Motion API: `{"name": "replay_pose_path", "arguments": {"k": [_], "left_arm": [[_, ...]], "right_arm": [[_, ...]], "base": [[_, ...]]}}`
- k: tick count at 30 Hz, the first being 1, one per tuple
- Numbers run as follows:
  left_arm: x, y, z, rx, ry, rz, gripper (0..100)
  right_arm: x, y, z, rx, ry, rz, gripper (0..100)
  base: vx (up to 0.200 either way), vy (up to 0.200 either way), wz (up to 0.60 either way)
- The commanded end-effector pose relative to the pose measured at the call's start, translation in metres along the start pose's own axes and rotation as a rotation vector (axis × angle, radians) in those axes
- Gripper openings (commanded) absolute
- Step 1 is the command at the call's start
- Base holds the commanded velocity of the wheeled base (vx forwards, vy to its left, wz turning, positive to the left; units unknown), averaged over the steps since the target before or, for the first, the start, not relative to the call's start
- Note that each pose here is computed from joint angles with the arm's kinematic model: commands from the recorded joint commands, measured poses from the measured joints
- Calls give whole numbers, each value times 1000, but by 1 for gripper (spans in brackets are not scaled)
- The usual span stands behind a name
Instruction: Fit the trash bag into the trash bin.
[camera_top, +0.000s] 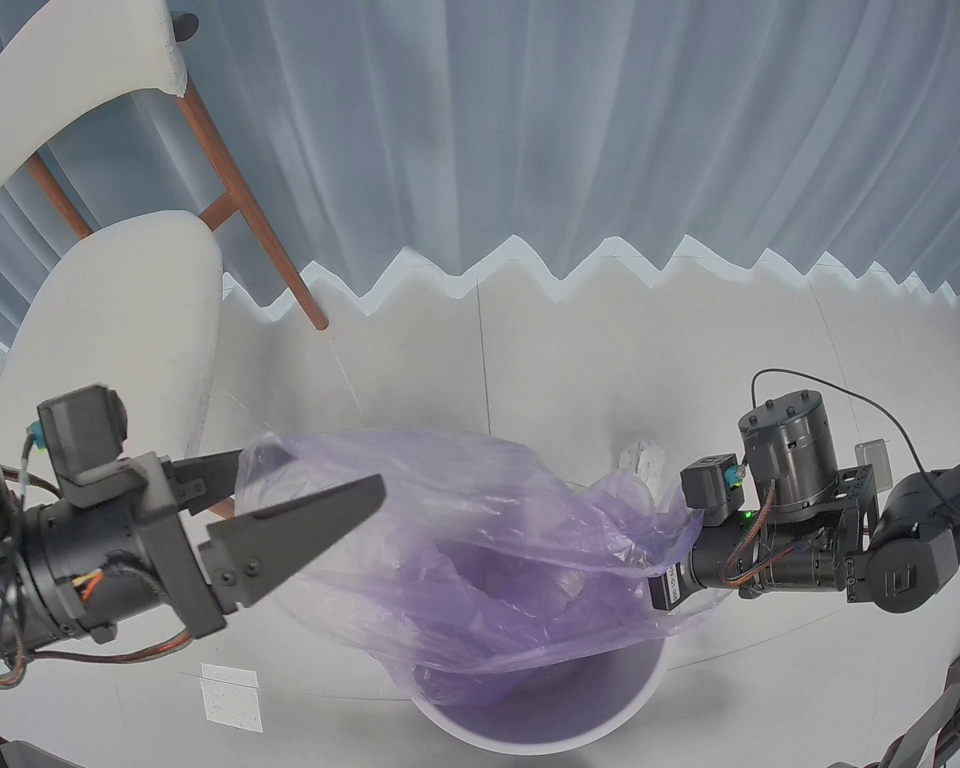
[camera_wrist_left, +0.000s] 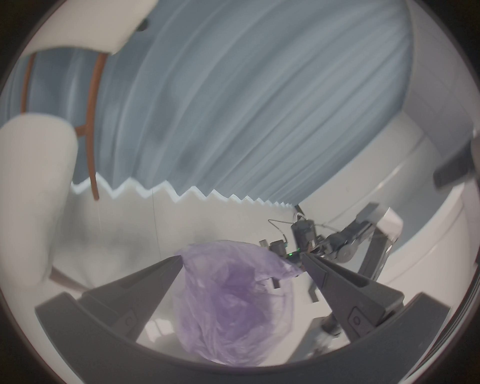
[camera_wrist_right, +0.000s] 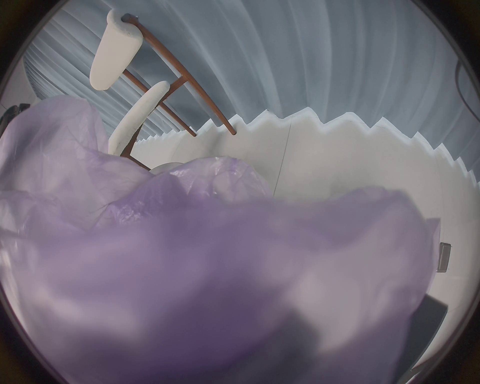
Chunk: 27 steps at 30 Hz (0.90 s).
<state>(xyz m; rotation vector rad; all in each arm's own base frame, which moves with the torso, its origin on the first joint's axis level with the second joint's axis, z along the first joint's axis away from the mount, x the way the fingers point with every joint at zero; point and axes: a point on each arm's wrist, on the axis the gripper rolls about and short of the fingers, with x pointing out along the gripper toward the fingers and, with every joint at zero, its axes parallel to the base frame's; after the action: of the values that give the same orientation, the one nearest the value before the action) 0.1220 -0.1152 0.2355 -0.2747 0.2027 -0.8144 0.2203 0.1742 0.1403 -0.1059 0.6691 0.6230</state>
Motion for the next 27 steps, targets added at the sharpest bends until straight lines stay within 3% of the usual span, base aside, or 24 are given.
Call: {"name": "replay_pose_path", "arguments": {"k": [1, 5, 8, 11, 13, 15, 16, 19, 23, 27], "left_arm": [[-50, -3, 2, -223, -56, -9, 100], [-52, 12, -15, -261, -36, 86, 100], [-52, 17, -18, -285, -58, 65, 100], [-54, 19, -8, -360, -103, -24, 100], [-59, 21, 2, -461, -136, -100, 100], [-60, 21, 3, -475, -135, -112, 100], [-69, 17, 8, -552, -115, -226, 100], [-77, 12, 12, -522, -87, -313, 100], [-54, 17, 23, -489, -44, -315, 100], [-21, 30, 17, -301, 17, -282, 100]], "right_arm": [[-1, 1, -3, 4, 6, 2, 0], [-3, 1, -6, 7, 9, 1, 0], [-5, 1, -8, 7, 14, -1, 0], [-8, 0, -12, 7, 20, -8, 0], [-9, 0, -15, 6, 28, -12, 0], [-9, 0, -15, 6, 29, -12, 0], [-10, -1, -18, 6, 35, -16, 0], [-13, -1, -19, 7, 31, -21, 0], [-13, -1, -22, 7, 40, -26, 0], [-13, -2, -23, 6, 44, -29, 0]], "base": [[0, 0, 0], [0, 0, 0], [0, 0, 0], [0, 0, 0], [0, 0, 0], [0, 0, 0], [0, 0, 0], [0, 0, 0], [0, 0, 0], [0, 0, 0]]}}
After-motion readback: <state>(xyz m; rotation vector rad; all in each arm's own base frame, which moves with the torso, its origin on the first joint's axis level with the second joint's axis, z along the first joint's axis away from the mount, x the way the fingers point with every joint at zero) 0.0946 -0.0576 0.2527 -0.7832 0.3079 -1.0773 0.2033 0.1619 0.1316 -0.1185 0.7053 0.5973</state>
